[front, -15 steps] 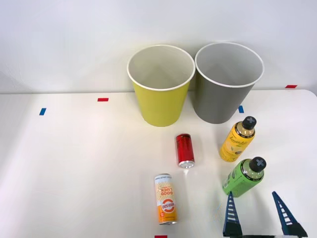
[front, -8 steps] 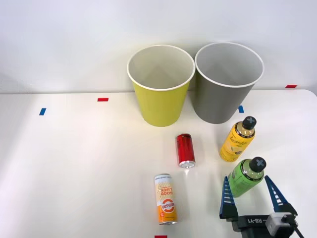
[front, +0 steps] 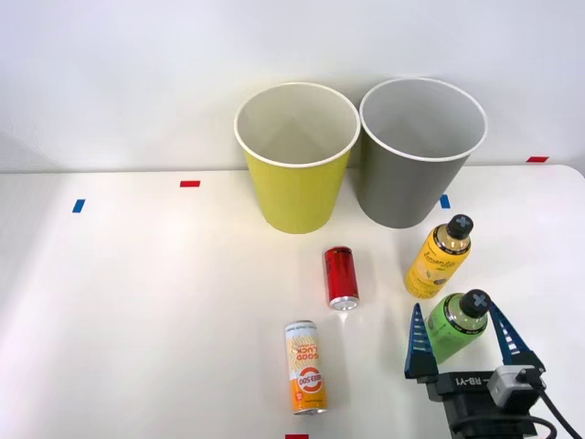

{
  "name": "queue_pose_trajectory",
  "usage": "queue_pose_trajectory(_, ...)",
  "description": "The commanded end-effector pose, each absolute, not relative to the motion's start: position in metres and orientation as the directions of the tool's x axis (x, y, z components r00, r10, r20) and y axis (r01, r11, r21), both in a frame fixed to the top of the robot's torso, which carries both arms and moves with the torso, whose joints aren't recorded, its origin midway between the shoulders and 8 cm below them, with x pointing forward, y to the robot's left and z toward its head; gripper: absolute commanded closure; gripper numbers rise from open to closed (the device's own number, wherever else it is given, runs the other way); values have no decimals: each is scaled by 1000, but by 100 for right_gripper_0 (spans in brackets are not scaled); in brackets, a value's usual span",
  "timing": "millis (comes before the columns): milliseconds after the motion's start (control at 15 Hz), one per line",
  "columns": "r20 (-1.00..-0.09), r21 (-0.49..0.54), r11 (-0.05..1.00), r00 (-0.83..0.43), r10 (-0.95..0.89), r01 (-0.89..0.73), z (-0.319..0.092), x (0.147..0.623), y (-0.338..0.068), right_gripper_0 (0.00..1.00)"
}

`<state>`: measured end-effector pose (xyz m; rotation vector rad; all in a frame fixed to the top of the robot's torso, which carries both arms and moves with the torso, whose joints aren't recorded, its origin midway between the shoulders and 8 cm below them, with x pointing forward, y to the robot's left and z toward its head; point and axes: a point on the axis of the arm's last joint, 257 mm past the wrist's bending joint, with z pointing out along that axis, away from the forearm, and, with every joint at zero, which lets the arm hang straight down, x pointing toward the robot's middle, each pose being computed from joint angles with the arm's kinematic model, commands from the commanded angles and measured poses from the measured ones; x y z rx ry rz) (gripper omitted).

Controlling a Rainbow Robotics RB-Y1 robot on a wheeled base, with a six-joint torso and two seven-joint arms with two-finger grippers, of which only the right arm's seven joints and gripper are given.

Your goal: Put cans in the gray bin, plastic bottles in the light green bin

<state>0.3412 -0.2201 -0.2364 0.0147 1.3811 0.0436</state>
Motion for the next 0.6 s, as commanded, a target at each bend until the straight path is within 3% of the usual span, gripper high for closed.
queue_pose_trajectory(67,-982,19,1000,187,22,-18,-236,342,-223,0)
queue_pose_trajectory(267,-982,8,1000,188,11,-17,-236,343,-223,0)
queue_pose_trajectory(333,-982,3,1000,188,6,-16,-236,343,-223,15)
queue_pose_trajectory(467,-985,-7,1000,175,-2,-29,-238,346,-219,93)
queue_pose_trajectory(533,-984,-15,999,176,-10,-30,-237,350,-219,100)
queue_pose_trajectory(600,-984,-17,1000,179,-12,-26,-237,351,-219,100)
